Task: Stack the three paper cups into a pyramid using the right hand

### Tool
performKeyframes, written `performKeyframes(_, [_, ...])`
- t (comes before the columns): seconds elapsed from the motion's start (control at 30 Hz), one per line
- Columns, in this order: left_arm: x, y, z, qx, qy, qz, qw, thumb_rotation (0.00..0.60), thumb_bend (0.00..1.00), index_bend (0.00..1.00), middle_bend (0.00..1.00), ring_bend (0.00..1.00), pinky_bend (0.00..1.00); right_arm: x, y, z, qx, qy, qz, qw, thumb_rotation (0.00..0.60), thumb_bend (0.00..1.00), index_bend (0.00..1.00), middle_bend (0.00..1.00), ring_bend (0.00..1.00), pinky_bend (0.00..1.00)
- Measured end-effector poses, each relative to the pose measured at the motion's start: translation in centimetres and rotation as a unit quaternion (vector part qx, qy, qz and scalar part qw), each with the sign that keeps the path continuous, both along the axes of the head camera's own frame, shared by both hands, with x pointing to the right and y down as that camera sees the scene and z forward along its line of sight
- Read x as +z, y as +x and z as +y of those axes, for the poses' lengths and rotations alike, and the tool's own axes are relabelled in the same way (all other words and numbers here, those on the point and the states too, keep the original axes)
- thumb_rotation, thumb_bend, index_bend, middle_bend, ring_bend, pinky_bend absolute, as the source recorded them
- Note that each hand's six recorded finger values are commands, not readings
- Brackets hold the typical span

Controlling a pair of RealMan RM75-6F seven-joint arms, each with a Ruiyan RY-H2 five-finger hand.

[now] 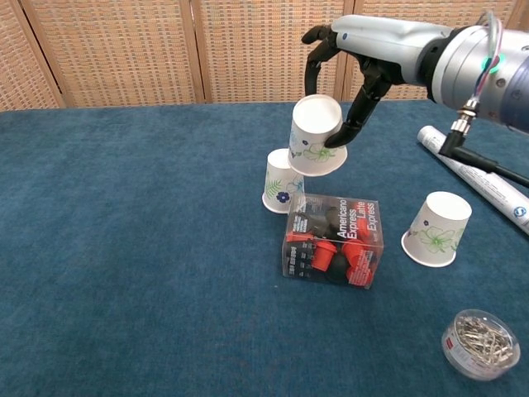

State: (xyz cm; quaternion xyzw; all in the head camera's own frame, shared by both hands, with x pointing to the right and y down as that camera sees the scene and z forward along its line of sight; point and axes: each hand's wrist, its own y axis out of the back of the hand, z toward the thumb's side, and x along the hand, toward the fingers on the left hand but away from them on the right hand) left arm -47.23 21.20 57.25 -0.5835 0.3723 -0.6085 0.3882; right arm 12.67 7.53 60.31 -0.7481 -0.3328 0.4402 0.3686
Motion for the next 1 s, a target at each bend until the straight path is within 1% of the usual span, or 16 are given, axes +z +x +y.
performKeyframes(0.23, [0.1,0.1,-0.1,0.003,0.005,-0.006,1.0000,0.600,0.31,0.00,0.00,0.00,0.00,2.0,0.8,-1.7,0.012,-0.008,0.015,0.9998,0.600,0.04,0.54,0.00,0.00,0.00])
performKeyframes(0.43, [0.2,0.1,-0.1,0.005,0.004,-0.008,1.0000,0.600,0.31,0.00,0.00,0.00,0.00,3.7,1.7,-2.2,0.026,-0.021,0.023,0.9992,0.600,0.04,0.54,0.00,0.00,0.00])
performKeyframes(0.57, [0.3,0.0,-0.1,0.003,0.003,-0.009,1.0000,0.600,0.31,0.00,0.00,0.00,0.00,4.8,2.6,-2.3,0.032,-0.028,0.035,0.9985,0.600,0.04,0.54,0.00,0.00,0.00])
performKeyframes(0.73, [0.4,0.0,-0.1,0.005,0.003,-0.010,0.9999,0.600,0.31,0.00,0.00,0.00,0.00,5.8,3.5,-2.3,0.042,-0.038,0.039,0.9976,0.600,0.04,0.54,0.00,0.00,0.00])
performKeyframes(1.0, [0.5,0.2,0.0,0.007,0.001,-0.010,0.9999,0.600,0.31,0.00,0.00,0.00,0.00,6.9,3.7,-1.7,0.044,-0.055,0.038,0.9968,0.600,0.04,0.54,0.00,0.00,0.00])
